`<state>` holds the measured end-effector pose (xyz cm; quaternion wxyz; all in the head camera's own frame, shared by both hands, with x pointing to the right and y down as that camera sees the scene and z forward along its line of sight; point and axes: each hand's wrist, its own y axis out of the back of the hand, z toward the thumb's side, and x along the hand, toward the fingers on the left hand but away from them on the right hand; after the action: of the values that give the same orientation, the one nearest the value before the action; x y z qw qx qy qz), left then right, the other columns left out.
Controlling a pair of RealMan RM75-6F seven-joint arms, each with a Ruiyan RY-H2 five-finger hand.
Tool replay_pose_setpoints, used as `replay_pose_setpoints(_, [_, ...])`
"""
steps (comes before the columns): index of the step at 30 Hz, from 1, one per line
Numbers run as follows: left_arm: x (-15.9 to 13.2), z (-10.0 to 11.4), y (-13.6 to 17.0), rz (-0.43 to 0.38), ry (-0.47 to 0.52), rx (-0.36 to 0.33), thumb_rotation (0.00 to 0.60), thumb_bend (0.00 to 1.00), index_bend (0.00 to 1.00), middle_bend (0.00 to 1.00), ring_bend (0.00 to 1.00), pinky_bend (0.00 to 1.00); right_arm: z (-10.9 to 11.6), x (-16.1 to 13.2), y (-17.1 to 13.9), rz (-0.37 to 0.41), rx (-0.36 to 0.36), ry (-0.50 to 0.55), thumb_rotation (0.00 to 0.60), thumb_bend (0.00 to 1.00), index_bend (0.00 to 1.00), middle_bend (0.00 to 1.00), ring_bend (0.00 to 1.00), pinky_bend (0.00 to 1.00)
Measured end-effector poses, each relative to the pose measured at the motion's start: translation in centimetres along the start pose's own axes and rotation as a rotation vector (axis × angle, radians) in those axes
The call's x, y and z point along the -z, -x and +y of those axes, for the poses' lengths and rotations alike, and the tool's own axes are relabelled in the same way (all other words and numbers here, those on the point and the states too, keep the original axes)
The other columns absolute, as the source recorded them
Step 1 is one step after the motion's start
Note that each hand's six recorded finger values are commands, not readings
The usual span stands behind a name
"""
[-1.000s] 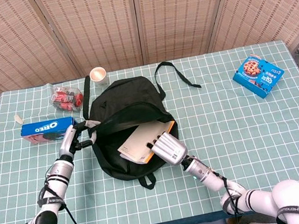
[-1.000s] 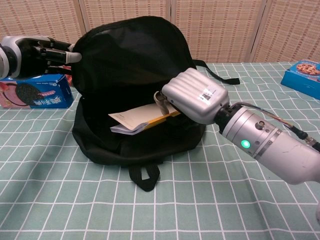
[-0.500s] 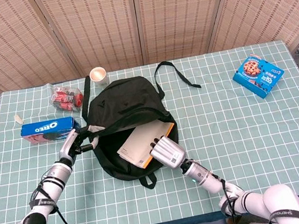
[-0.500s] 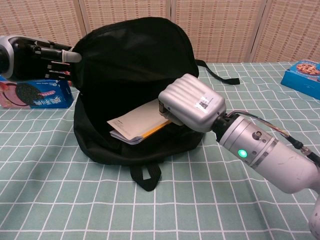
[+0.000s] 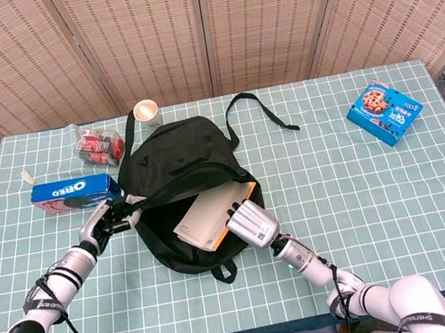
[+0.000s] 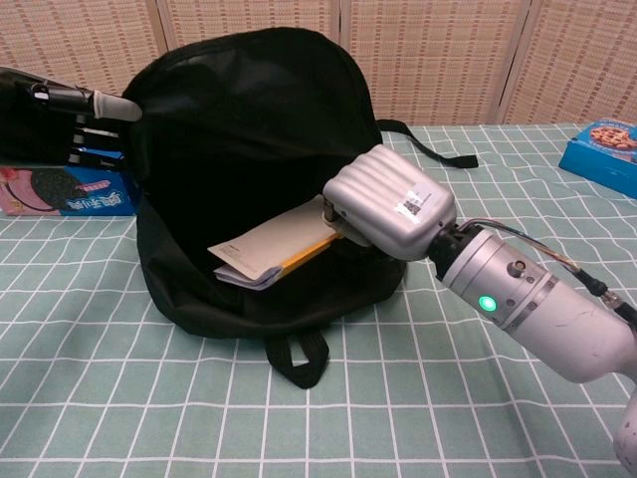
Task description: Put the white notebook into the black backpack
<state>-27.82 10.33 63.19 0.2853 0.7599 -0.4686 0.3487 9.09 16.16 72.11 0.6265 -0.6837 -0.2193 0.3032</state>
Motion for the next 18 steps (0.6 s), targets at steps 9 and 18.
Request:
replay_pose_setpoints(9, [-0.1,0.1,0.6,0.022,0.037,0.026,0.6,0.6,0.78,0.33,0.13,0.1,-0.4,0.4,0.4,-0.005,0.029,-0.001,0.6,0.44,1.0,0.9,0.8,0.94])
replay_pose_setpoints(18, [-0.2,1.2,0.8,0.037,0.061,0.007,0.6,0.6,0.78,0.33,0.13,0.1,-1.4,0.2,0.0,-0.035,-0.005,-0.013,0.6,0.06,0.66,0.75,0.66,0.9])
